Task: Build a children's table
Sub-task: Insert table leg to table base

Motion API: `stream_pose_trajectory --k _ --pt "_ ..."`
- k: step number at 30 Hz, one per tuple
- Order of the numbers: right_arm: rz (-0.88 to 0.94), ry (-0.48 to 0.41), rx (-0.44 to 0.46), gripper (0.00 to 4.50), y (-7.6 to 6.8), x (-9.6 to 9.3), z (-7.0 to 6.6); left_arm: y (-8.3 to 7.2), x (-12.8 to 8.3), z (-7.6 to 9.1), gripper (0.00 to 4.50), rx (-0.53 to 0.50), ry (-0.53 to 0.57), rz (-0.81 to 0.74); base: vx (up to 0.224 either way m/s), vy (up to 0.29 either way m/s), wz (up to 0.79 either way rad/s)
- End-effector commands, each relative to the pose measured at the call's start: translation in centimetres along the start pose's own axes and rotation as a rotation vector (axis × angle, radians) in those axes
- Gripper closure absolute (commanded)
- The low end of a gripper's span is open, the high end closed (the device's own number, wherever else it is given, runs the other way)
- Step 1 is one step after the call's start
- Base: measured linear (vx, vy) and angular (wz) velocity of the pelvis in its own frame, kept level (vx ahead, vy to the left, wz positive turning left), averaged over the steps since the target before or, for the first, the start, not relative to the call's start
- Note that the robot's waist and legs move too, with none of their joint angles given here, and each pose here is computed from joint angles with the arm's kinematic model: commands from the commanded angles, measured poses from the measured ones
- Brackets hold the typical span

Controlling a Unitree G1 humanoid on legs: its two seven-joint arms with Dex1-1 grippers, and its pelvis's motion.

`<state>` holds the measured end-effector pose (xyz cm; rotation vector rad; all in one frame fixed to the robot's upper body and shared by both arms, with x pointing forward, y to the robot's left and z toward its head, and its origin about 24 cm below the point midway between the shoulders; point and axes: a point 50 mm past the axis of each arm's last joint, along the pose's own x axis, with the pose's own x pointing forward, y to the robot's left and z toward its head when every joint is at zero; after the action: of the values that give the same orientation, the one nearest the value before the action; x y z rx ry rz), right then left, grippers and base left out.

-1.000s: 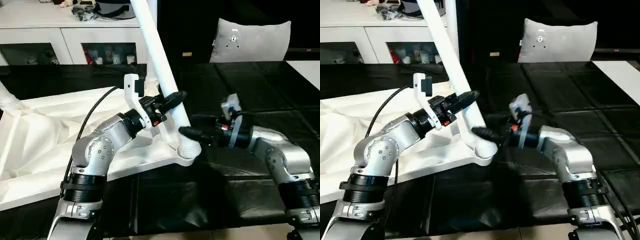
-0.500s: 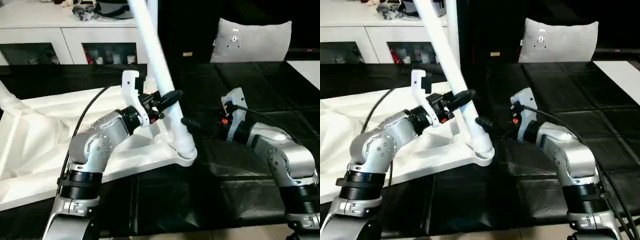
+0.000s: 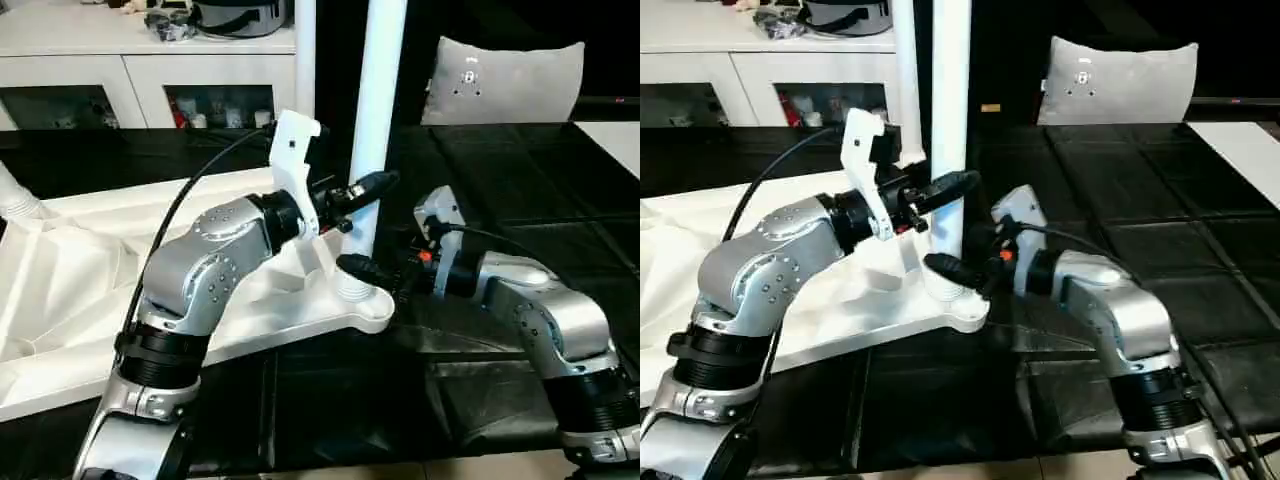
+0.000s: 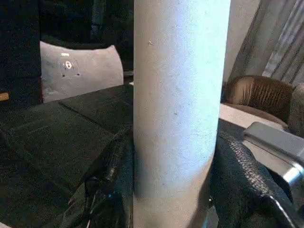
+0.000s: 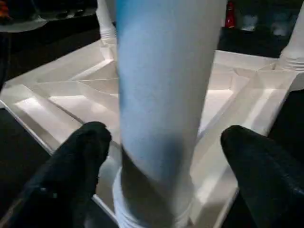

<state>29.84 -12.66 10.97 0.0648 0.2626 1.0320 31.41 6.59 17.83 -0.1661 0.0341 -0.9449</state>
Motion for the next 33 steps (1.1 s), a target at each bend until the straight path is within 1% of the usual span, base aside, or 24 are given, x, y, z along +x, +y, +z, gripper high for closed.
stream_pose_trajectory --k 1,2,3,5,8,9,11,12,13,14,17,18,19,21,22,23,29,33 --pt "0.014 -0.011 0.002 0.36 0.0 0.1 0.6 -0.4 0.1 0.5 2.41 0.032 -0.009 -0.01 0.0 0.0 0.0" --pt "0.012 -0.009 0.006 0.36 0.0 0.0 0.5 -0.4 0.1 0.4 2.41 0.032 -0.008 -0.011 0.0 0.0 0.0" --pt "0.01 -0.008 0.009 0.59 0.0 0.0 0.5 -0.4 0.1 0.4 2.41 0.031 -0.007 -0.011 0.0 0.0 0.0" --pt "0.001 -0.017 0.028 0.67 -0.1 0.1 0.5 -0.6 0.1 0.4 2.41 0.03 -0.007 -0.017 0.0 0.0 0.0" --pt "0.002 -0.043 0.056 1.05 -0.1 0.3 0.6 -0.8 0.2 0.4 2.41 0.033 -0.005 -0.024 0.0 0.0 0.0" --pt "0.002 -0.046 0.067 1.05 -0.1 0.4 0.5 -0.8 0.3 0.4 2.41 0.033 -0.006 -0.025 0.0 0.0 0.0" --pt "0.004 -0.043 0.078 1.27 -0.1 0.5 0.5 -0.9 0.3 0.4 2.41 0.033 -0.007 -0.028 0.0 0.0 0.0" --pt "0.006 -0.041 0.082 1.27 -0.1 0.6 0.4 -0.9 0.3 0.4 2.41 0.033 -0.008 -0.029 0.0 0.0 0.0" --pt "0.009 -0.033 0.09 1.48 -0.1 0.7 0.2 -1.0 0.4 0.5 2.41 0.033 -0.009 -0.031 0.0 0.0 0.0" --pt "0.01 -0.03 0.091 1.48 -0.1 0.7 0.2 -1.0 0.4 0.5 2.41 0.033 -0.009 -0.033 0.0 0.0 0.0" --pt "0.009 -0.026 0.101 1.78 -0.1 0.8 0.0 -1.2 0.4 0.5 2.41 0.03 -0.011 -0.038 0.0 0.0 0.0" --pt "0.01 -0.024 0.105 1.78 -0.1 0.9 0.0 -1.2 0.4 0.5 2.41 0.03 -0.011 -0.04 0.0 0.0 0.0" --pt "0.011 -0.021 0.109 2.0 -0.1 0.9 0.0 -1.2 0.4 0.5 2.41 0.029 -0.011 -0.04 0.0 0.0 0.0" --pt "0.012 -0.017 0.112 2.0 -0.1 0.9 -0.1 -1.3 0.4 0.5 2.41 0.027 -0.013 -0.04 0.0 0.0 0.0" --pt "0.012 -0.016 0.111 2.28 -0.1 0.9 -0.1 -1.3 0.4 0.5 2.41 0.026 -0.014 -0.041 0.0 0.0 0.0" --pt "0.012 -0.015 0.11 2.37 -0.1 0.9 -0.1 -1.3 0.5 0.6 2.41 0.025 -0.014 -0.042 0.0 0.0 0.0" --pt "0.012 -0.017 0.106 2.51 -0.2 1.0 0.0 -1.6 0.6 0.4 2.41 0.02 -0.001 -0.065 0.0 0.0 0.0" --pt "-0.004 -0.02 0.086 2.54 -0.3 0.8 0.0 -1.8 0.5 0.2 2.41 0.033 0.017 -0.077 0.0 0.0 0.0"
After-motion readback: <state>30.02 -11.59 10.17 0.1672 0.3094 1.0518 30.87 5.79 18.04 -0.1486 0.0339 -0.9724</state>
